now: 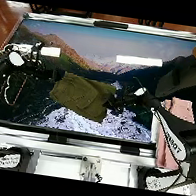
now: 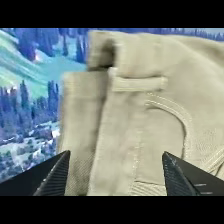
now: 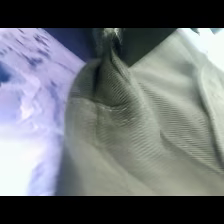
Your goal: Fold the shirts.
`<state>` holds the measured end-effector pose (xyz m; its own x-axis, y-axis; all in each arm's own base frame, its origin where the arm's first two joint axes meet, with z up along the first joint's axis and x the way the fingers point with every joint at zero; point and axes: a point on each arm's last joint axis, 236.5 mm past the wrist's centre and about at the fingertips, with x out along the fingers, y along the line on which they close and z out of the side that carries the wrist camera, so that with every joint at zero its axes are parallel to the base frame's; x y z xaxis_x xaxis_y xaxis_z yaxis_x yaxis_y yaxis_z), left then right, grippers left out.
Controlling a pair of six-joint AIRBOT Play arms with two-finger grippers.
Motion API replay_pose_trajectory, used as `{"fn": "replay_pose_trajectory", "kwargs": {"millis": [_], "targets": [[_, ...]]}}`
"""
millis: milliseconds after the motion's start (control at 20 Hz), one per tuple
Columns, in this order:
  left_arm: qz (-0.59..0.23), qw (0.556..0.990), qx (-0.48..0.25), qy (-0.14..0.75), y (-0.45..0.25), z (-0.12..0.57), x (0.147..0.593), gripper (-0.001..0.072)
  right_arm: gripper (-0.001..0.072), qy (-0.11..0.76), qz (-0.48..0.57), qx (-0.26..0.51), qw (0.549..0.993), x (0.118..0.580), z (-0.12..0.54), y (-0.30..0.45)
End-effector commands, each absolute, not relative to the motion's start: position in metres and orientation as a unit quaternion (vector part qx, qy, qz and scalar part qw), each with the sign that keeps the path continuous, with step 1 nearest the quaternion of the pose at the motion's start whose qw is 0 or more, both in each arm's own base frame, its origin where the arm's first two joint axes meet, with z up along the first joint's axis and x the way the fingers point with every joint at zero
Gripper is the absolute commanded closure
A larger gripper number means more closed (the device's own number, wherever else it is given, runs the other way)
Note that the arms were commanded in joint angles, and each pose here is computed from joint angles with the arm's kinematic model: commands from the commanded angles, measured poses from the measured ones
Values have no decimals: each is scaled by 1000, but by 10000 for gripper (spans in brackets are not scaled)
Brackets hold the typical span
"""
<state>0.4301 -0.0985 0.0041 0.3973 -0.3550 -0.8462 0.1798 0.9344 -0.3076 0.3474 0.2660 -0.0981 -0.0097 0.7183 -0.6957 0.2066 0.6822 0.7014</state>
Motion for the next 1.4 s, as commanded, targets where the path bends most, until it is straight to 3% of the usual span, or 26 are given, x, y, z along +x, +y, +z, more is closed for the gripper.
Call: {"fn": "replay_pose_trajectory", "kwargs": {"millis": [0,400,550,850,900,950,1100,1250,1350], "targets": [[-160,833,-83,523,-99,5,431,48,600,651,243,351,628,364,-78,281],[-160,833,-84,523,-99,4,431,48,601,622,317,226,680,384,-11,275],[-160,833,-84,523,-99,4,431,48,601,632,279,167,703,388,-11,249],[-160,831,-84,526,-99,2,431,48,586,677,202,99,701,383,-49,206],[-160,831,-84,526,-99,1,431,48,329,678,193,93,703,384,-51,202],[-160,831,-84,526,-99,1,431,48,27,680,188,84,703,384,-54,198],[-161,829,-84,529,-99,0,430,48,24,710,136,129,678,383,-78,175],[-161,829,-84,529,-99,0,430,48,24,716,189,255,621,387,-86,202],[-160,830,-85,528,-99,1,431,48,24,721,195,278,604,386,-96,214]]}}
